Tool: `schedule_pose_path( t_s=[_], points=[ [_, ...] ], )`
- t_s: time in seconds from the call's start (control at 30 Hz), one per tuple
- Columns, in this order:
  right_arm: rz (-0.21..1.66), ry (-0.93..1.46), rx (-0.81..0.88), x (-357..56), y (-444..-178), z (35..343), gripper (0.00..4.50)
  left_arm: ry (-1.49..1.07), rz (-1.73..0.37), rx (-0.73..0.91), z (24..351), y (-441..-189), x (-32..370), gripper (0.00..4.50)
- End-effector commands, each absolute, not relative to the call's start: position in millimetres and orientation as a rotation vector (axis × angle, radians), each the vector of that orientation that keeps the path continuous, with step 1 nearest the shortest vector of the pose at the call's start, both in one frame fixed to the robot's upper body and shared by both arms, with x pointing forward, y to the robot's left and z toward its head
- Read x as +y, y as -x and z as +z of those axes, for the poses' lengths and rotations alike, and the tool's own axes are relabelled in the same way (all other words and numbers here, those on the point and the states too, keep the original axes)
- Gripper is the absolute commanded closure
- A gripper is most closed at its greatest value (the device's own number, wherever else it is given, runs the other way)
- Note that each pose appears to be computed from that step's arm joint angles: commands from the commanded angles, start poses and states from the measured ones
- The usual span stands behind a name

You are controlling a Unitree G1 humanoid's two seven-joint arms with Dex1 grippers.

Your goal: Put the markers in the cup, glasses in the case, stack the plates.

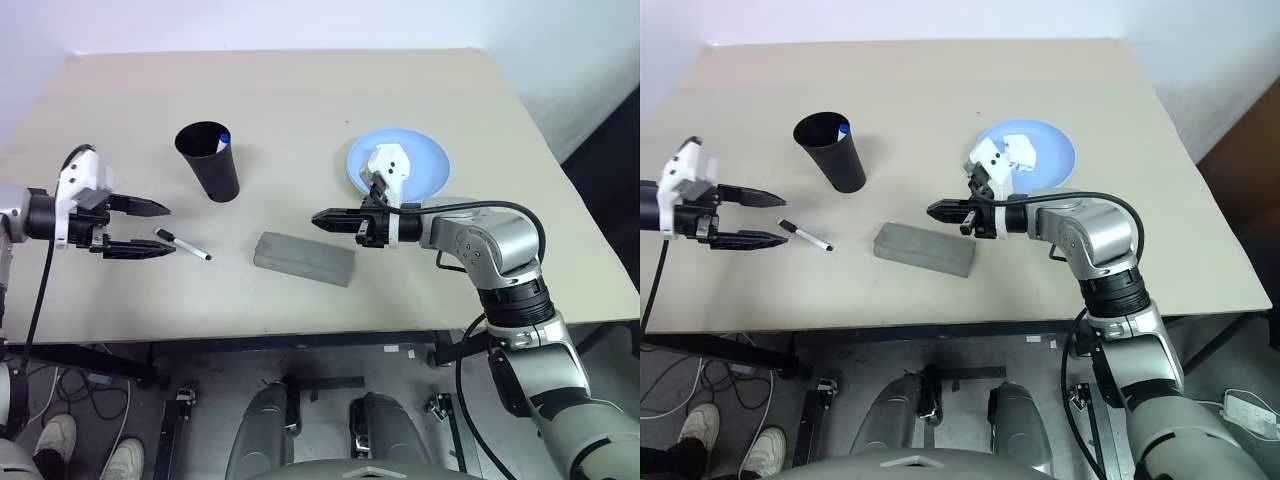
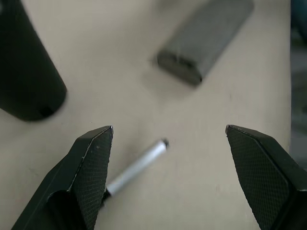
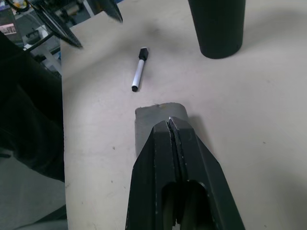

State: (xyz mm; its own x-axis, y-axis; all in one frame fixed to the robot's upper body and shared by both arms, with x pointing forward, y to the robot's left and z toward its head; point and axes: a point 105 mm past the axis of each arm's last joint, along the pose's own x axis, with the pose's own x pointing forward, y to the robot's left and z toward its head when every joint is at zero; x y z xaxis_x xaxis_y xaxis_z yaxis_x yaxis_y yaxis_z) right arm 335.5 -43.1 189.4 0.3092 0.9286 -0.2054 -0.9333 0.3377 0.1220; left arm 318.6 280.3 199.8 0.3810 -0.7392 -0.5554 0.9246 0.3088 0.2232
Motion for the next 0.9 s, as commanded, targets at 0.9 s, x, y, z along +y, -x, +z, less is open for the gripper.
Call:
schedule_pose_path(
  t_s=[0.9],
  points=[
    [1.119,-0.005,0.22,-57,-319,191,4.5,-1.211,-1.336,0.753,172,-358,263,0.56]
  ],
)
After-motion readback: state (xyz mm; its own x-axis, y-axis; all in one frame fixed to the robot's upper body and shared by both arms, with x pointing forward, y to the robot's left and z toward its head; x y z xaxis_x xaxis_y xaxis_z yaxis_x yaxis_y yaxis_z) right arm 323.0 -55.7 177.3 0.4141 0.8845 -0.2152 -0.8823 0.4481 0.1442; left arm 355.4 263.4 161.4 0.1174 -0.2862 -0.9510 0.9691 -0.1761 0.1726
